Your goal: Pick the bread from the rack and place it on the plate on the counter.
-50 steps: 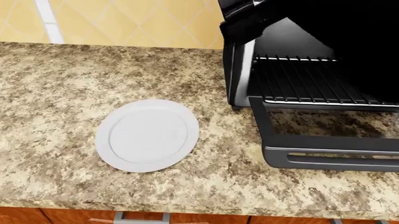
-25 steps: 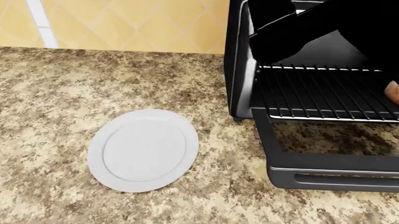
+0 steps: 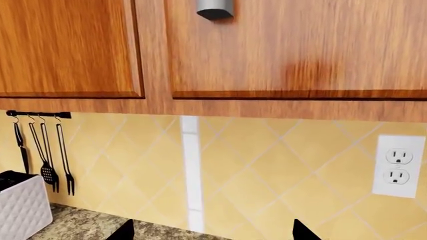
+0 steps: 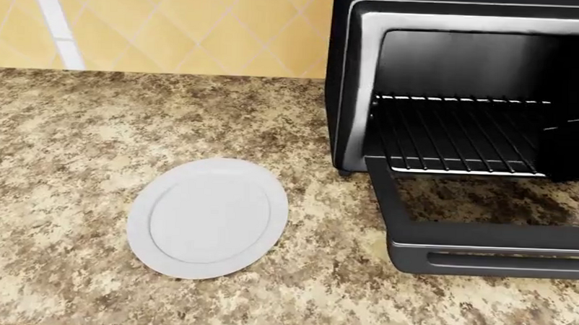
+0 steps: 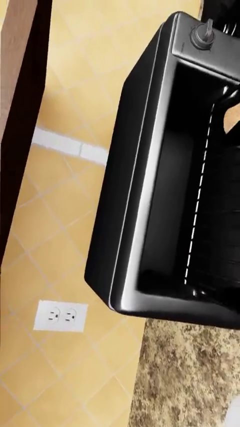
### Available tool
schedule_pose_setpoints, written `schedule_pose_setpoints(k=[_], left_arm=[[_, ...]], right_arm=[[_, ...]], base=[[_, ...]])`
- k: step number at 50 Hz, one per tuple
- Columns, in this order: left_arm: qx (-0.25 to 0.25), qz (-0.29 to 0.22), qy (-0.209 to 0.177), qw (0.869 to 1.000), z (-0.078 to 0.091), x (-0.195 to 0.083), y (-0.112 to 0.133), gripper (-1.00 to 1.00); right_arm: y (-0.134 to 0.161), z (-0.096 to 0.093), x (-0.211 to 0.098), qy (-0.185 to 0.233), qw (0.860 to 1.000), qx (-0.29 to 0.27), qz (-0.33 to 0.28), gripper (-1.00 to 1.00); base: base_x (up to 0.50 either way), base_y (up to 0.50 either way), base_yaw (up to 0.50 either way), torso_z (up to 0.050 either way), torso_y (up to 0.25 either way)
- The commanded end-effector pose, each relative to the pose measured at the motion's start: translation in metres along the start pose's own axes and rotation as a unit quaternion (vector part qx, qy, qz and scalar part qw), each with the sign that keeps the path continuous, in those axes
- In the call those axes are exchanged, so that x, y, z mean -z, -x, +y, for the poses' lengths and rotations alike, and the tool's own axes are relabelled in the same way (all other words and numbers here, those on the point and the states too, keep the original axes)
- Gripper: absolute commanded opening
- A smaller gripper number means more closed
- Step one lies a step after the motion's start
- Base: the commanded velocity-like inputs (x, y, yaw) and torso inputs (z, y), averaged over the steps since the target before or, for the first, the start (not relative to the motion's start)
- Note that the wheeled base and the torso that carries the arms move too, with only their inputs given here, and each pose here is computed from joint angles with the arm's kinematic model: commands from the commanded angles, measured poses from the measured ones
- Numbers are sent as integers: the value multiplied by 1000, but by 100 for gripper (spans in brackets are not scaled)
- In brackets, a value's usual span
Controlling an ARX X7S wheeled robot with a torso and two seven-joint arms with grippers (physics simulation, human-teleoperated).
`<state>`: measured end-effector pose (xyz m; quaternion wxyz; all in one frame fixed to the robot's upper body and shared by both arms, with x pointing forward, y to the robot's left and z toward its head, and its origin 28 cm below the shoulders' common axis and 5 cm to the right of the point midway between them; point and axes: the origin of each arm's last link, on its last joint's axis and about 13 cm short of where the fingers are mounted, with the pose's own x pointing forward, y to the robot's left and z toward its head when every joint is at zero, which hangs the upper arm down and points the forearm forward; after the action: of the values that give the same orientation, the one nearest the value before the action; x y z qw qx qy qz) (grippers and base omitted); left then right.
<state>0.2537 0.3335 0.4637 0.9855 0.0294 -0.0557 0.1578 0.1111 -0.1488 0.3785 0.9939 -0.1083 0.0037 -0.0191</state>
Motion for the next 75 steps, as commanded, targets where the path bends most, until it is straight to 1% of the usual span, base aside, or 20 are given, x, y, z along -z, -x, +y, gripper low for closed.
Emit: schedule_pose_setpoints(k=[1, 7, 10, 11, 17, 24, 30, 35, 42, 48, 52, 54, 55, 56, 58, 62, 64, 66, 71, 75], left_arm=[[-1, 4, 2, 1000, 1, 5, -2, 100], [0, 6, 2, 1000, 0, 6, -4, 100], [-1, 9, 1, 1000, 0, 8, -6, 100], [0, 8, 2, 1000, -1, 7, -6, 100], [-1, 9, 3, 1000, 0, 8, -6, 100], [-3, 8, 1, 1000, 0, 8, -7, 100], [-1, 11, 2, 1000, -2, 10, -10, 100], [-2, 12, 1, 1000, -1, 12, -10, 100], [-1, 16, 2, 1000, -2, 16, -12, 100], [-2, 18, 5, 1000, -1, 18, -14, 100], [-1, 19, 4, 1000, -3, 19, -15, 100], [0, 20, 3, 1000, -3, 19, -16, 100], [1, 19, 5, 1000, -3, 19, -15, 100], [0, 19, 5, 1000, -2, 20, -15, 100], [-1, 20, 6, 1000, -1, 21, -16, 100], [-3, 20, 7, 1000, 0, 21, -16, 100], [-4, 21, 7, 1000, 0, 21, -17, 100], [-3, 22, 7, 1000, -1, 22, -18, 100], [-4, 25, 7, 1000, -1, 25, -19, 100], [-3, 25, 9, 1000, 0, 25, -19, 100]], right_arm=[[4, -15, 8, -47, 997, 37, 38, 100], [-5, -29, 2, -55, 994, 68, 66, 100], [-8, -38, -1, -67, 991, 87, 78, 100], [-10, -41, -2, -68, 990, 101, 76, 100], [-18, -50, -6, -76, 987, 118, 80, 100], [-38, -58, -8, -74, 985, 124, 100, 100], [-56, -60, -6, -53, 982, 124, 131, 100], [-69, -66, 0, -55, 978, 137, 149, 100], [-82, -64, 4, -43, 976, 132, 170, 100], [-87, -72, -7, -46, 970, 152, 185, 100], [-89, -76, -34, -36, 969, 149, 195, 100], [-93, -77, -47, -24, 967, 138, 215, 100], [-95, -77, -50, -8, 965, 149, 215, 100], [-99, -78, -51, -14, 963, 145, 227, 100], [-104, -78, -47, -2, 960, 141, 241, 100], [-115, -86, -44, -1, 951, 161, 265, 100], [-118, -88, -44, -3, 949, 166, 268, 100], [-123, -92, -43, -20, 944, 176, 279, 100], [-136, -103, -38, -34, 932, 203, 297, 100], [-141, -107, -40, -38, 929, 212, 300, 100]], base=[[0, 0, 0, 0, 0], [0, 0, 0, 0, 0], [0, 0, 0, 0, 0], [0, 0, 0, 0, 0], [0, 0, 0, 0, 0], [0, 0, 0, 0, 0], [0, 0, 0, 0, 0], [0, 0, 0, 0, 0], [0, 0, 0, 0, 0], [0, 0, 0, 0, 0], [0, 0, 0, 0, 0], [0, 0, 0, 0, 0], [0, 0, 0, 0, 0], [0, 0, 0, 0, 0], [0, 0, 0, 0, 0], [0, 0, 0, 0, 0], [0, 0, 0, 0, 0], [0, 0, 0, 0, 0], [0, 0, 0, 0, 0], [0, 0, 0, 0, 0]])
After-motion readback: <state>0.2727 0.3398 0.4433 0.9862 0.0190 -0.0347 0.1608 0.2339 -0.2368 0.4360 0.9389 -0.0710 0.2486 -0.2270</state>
